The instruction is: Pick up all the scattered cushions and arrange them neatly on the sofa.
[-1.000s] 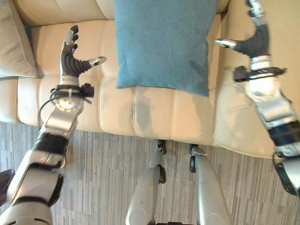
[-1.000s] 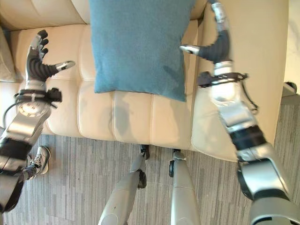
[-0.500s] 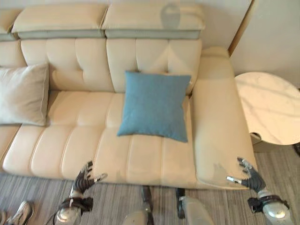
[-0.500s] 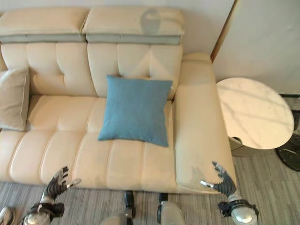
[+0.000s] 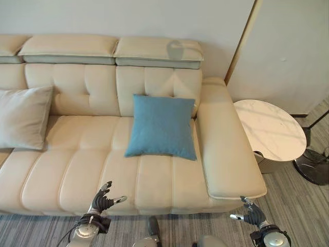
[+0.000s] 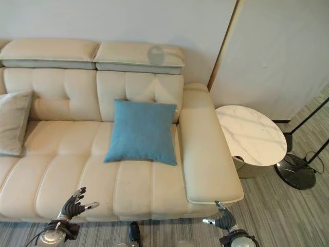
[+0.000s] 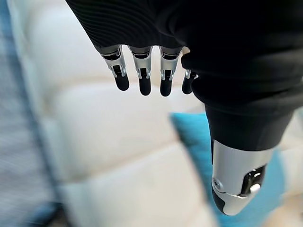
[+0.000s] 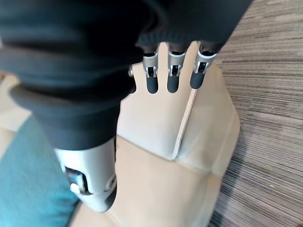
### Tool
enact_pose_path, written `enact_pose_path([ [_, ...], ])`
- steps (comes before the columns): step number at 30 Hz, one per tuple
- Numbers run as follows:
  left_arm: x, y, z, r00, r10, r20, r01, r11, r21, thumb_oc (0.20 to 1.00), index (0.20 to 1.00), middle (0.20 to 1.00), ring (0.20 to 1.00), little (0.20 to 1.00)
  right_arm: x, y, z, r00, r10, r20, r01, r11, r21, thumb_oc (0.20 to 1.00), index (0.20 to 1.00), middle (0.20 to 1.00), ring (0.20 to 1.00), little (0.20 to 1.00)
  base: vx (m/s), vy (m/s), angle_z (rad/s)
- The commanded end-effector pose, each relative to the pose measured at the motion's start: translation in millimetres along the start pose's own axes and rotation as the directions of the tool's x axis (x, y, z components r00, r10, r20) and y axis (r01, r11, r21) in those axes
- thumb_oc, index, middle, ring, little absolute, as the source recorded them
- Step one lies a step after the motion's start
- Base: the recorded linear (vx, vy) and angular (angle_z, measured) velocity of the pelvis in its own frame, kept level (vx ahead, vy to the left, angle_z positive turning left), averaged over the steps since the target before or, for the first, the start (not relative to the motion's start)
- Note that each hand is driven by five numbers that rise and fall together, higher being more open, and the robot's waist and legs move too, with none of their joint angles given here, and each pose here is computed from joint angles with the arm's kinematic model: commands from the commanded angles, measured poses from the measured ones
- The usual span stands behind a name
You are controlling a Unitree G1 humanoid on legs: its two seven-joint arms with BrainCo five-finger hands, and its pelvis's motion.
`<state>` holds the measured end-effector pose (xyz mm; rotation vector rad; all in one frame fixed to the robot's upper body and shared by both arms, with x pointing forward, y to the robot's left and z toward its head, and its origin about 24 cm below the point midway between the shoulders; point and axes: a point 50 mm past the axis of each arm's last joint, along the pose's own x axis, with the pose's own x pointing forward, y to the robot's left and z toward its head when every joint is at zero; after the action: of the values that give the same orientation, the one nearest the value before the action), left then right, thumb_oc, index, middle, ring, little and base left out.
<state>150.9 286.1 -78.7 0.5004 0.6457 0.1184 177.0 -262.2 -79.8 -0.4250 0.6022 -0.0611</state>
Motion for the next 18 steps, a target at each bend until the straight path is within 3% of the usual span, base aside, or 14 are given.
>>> enact_pose_path([
  [1,11,10,23,0.995,0.044,0.088,-0.047,0.999,0.027,1.0,1.0,1.0,1.0,1.0,0,-21,9,0.996,-0.07,0.049,0.07,0.998,0.0,1.0,1.0,1.0,1.0,1.0,-0.39,-0.134,-0.04],
  [8,12,0,14,0.999,0.021,0.037,-0.019,0.997,-0.068,1.0,1.0,1.0,1.0,1.0,-1,-24,1,0.998,-0.066,0.006,0.067,0.998,-0.012,1.0,1.0,1.0,1.0,1.0,-0.26,-0.028,0.14],
  [10,10,-7,4,1.0,0.016,-0.014,-0.017,0.991,-0.133,1.0,1.0,1.0,1.0,1.0,-3,-22,-2,0.998,-0.058,-0.006,0.058,0.998,-0.004,1.0,1.0,1.0,1.0,1.0,-0.08,0.018,0.0],
  [18,1,-17,-12,0.997,-0.02,-0.07,0.01,0.989,-0.147,1.0,1.0,1.0,1.0,1.0,-6,-19,-16,0.996,-0.055,-0.064,0.056,0.998,0.01,1.0,1.0,1.0,1.0,1.0,0.02,0.026,-0.03],
])
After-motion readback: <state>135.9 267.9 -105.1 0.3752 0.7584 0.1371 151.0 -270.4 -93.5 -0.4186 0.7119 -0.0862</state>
